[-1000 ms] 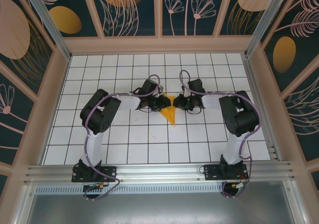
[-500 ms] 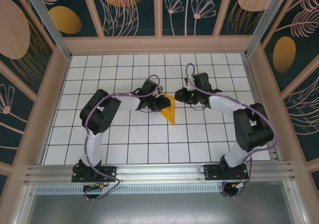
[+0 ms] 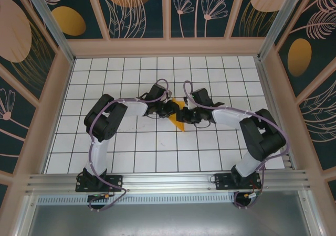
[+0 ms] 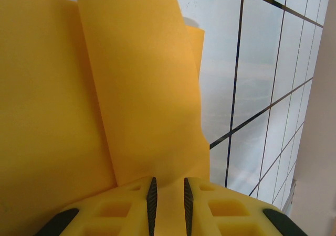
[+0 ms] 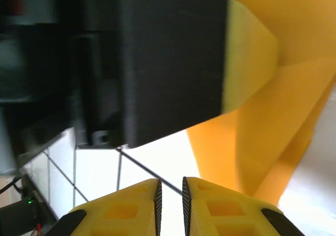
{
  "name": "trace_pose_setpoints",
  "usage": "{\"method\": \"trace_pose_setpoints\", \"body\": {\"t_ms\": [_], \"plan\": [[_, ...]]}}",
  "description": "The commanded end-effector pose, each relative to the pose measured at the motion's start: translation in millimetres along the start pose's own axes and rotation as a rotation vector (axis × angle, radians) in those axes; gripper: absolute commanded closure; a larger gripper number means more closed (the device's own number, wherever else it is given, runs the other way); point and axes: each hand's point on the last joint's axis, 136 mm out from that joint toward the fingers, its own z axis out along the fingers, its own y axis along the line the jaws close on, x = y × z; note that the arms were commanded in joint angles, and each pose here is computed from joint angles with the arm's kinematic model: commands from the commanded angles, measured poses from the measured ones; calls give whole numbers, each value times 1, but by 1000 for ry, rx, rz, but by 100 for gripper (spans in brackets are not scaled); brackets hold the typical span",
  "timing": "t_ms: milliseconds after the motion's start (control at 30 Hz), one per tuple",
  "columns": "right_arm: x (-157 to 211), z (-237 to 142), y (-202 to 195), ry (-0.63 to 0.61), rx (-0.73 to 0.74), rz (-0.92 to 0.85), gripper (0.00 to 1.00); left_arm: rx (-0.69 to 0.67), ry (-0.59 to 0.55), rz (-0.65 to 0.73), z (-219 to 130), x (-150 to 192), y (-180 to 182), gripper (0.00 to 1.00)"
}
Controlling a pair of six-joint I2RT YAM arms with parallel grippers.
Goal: Fold a paper plane with a square sheet of paper (fold left side to right side)
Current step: Fourth fold the wing at the center of the table.
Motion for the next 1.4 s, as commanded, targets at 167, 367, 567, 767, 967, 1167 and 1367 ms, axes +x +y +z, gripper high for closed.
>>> {"method": "trace_pose_setpoints", "body": {"t_ms": [167, 367, 567, 767, 967, 1167, 1367], "plan": [[8, 13, -20, 57, 114, -8, 79, -166, 33, -57, 8, 20, 52, 75], [14, 14, -31, 82, 180, -16, 79, -165, 36, -57, 9, 20, 52, 75], [21, 18, -36, 107, 208, -24, 79, -164, 35, -53, 9, 19, 51, 75], [23, 20, -38, 115, 220, -25, 79, -165, 36, -54, 9, 19, 51, 76], [27, 19, -41, 124, 236, -29, 79, -168, 36, -53, 9, 19, 52, 76], [33, 21, -47, 148, 259, -29, 80, -170, 37, -54, 10, 19, 53, 75], [45, 20, -53, 186, 292, -33, 82, -177, 38, -57, 11, 20, 56, 75]]}}
